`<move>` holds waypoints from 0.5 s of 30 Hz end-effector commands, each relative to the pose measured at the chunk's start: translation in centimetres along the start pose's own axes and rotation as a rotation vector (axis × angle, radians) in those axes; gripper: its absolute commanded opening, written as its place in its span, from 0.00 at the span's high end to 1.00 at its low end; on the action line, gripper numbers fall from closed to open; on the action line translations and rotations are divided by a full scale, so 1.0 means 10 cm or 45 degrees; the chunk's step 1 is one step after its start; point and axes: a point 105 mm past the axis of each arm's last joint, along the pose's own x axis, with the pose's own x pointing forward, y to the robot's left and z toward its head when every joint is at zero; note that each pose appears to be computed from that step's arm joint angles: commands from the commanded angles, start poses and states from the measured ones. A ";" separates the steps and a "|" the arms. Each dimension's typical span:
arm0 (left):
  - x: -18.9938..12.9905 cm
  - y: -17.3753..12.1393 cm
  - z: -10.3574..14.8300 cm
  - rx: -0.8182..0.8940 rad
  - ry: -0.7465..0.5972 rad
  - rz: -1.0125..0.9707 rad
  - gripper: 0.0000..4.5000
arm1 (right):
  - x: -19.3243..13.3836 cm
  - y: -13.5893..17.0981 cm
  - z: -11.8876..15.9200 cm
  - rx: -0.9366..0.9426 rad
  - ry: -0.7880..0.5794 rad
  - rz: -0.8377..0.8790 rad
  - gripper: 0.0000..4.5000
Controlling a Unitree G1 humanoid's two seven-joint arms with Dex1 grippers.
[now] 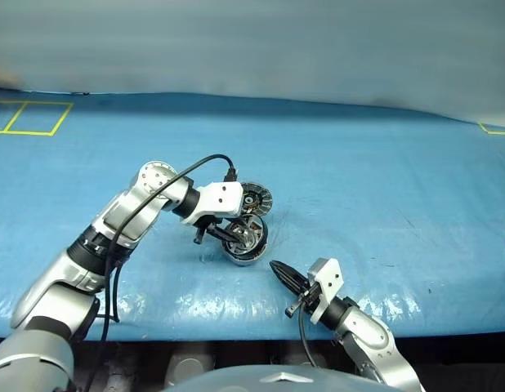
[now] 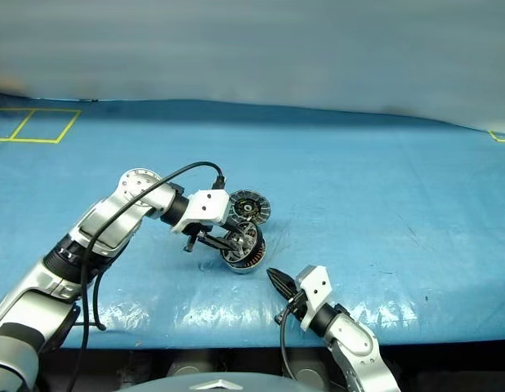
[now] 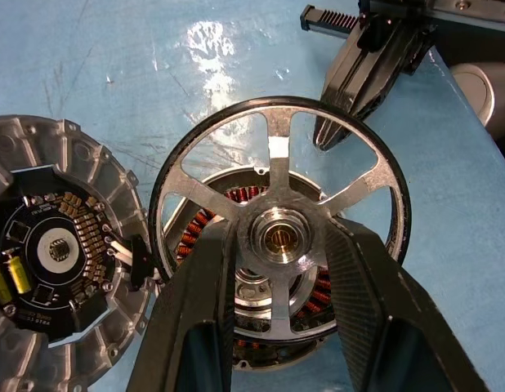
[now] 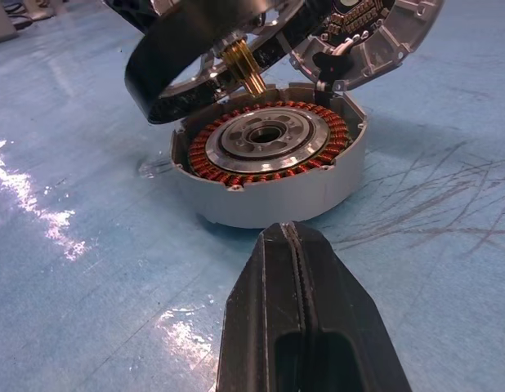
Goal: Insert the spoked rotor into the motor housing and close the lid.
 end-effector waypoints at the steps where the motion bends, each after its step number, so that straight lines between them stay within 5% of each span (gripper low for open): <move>1: -0.03 0.07 0.03 0.066 0.038 0.028 0.71 | 0.00 0.01 0.08 -0.010 -0.037 0.002 1.00; 15: -0.09 0.11 -0.05 0.061 0.111 0.017 0.71 | 0.02 0.01 0.06 -0.001 -0.025 0.004 1.00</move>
